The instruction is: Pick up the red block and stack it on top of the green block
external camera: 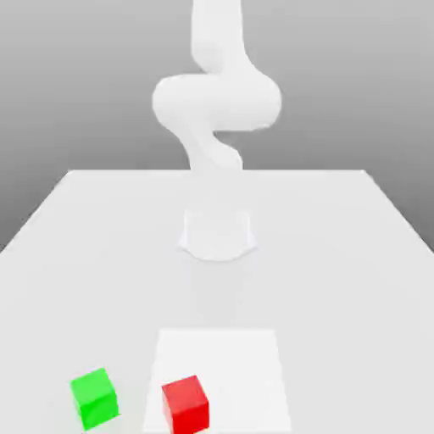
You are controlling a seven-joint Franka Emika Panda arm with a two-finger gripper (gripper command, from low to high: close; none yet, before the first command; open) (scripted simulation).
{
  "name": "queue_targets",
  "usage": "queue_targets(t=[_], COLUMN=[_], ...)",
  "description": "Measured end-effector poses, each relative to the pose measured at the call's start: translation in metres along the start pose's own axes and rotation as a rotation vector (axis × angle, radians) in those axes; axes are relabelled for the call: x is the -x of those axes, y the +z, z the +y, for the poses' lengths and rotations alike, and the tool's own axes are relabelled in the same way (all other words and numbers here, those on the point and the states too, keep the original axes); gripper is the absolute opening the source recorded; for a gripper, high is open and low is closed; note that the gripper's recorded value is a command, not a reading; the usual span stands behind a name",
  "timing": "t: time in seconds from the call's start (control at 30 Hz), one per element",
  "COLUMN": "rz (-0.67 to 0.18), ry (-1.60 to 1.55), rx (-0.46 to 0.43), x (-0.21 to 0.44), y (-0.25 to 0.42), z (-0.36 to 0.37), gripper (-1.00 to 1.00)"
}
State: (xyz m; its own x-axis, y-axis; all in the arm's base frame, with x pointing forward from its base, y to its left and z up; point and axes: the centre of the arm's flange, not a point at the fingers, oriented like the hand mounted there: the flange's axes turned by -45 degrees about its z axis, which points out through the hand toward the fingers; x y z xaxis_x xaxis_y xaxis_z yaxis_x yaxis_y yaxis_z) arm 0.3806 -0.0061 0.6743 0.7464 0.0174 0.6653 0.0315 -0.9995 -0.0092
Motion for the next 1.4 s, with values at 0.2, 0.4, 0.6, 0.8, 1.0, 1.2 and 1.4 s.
queue_targets(t=[0.2, 0.4, 0.6, 0.8, 1.0, 1.2, 1.4], rz=[-0.174, -0.340, -0.505, -0.670, -0.721, -0.723, -0.722], ry=[-0.076, -0.151, -0.231, -0.320, -0.350, -0.350, -0.351], rx=[-0.058, -0.098, -0.119, -0.124, -0.123, -0.123, -0.123], x=[0.017, 0.060, 0.126, 0.208, 0.270, 0.276, 0.245], y=[0.121, 0.230, 0.323, 0.395, 0.453, 0.459, 0.425], z=[0.012, 0.019, 0.027, 0.039, 0.044, 0.044, 0.044], gripper=[0.00, 0.00, 0.00, 0.00, 0.00, -1.00, -1.00])
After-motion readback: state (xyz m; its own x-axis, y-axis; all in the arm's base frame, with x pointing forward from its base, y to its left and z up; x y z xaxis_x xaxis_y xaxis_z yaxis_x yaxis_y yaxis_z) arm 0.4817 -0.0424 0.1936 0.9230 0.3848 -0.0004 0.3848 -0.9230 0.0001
